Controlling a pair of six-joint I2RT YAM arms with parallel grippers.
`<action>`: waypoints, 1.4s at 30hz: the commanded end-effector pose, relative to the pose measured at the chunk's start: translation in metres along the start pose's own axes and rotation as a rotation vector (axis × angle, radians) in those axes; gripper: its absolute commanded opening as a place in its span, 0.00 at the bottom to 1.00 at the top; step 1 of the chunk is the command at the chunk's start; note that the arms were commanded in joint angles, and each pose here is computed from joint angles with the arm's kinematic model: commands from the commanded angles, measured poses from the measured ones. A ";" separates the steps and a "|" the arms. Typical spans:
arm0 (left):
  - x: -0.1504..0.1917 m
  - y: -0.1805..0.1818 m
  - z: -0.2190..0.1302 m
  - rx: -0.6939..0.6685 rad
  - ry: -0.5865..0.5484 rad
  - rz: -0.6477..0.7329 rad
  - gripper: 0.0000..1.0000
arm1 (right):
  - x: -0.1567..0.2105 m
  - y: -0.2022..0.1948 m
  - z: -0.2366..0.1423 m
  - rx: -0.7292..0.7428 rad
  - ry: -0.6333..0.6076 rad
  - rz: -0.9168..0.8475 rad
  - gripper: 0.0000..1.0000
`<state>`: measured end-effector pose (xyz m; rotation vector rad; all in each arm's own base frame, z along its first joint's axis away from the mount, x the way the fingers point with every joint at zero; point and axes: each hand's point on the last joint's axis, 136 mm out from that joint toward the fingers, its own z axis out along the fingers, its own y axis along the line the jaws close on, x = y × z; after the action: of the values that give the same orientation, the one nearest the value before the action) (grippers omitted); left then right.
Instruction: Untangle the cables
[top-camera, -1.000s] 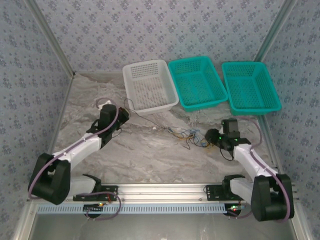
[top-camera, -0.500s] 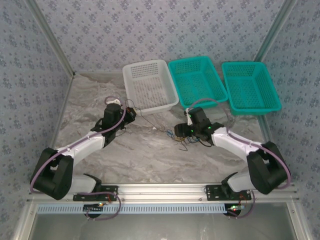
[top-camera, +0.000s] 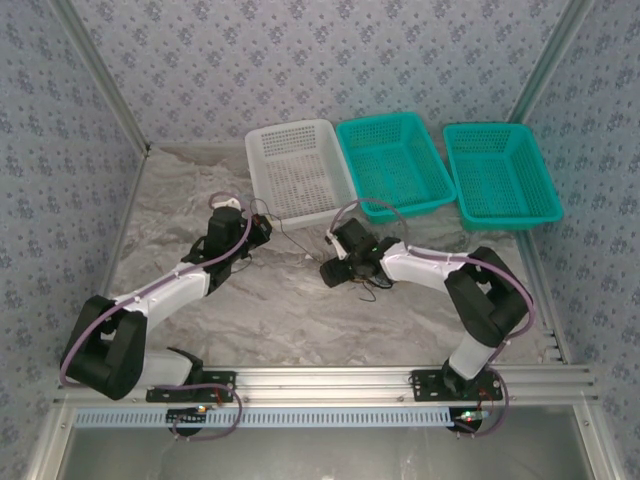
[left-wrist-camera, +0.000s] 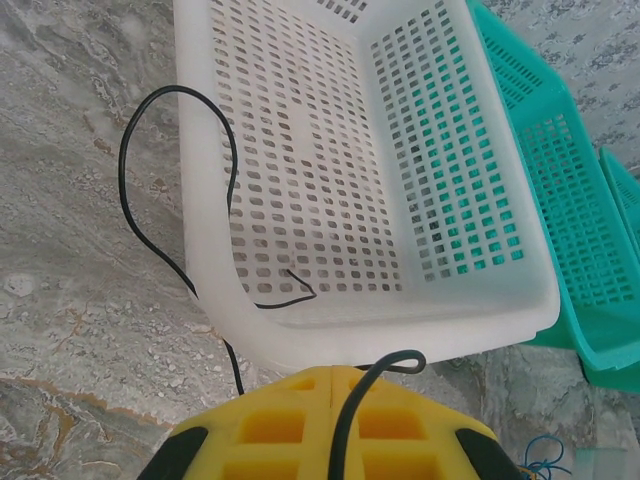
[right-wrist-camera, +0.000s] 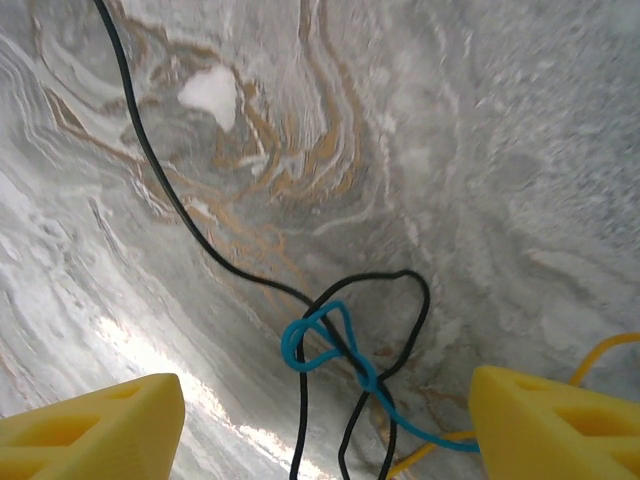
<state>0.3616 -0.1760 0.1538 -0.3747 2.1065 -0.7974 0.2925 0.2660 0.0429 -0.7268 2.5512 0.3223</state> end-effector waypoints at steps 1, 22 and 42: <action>-0.019 -0.016 -0.008 0.026 -0.046 0.030 0.00 | 0.011 -0.004 0.004 0.048 0.055 -0.029 0.74; -0.087 0.089 -0.116 -0.460 -0.369 -0.094 0.00 | 0.054 -0.085 -0.028 0.267 0.080 0.186 0.17; -0.151 -0.052 -0.140 0.028 -0.365 0.040 0.00 | -0.011 -0.102 -0.121 0.199 -0.354 0.402 1.00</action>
<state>0.3362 -0.0563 0.2938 -0.5845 1.8126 -0.5523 0.3096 0.1595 0.1358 -0.1696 2.3610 0.2985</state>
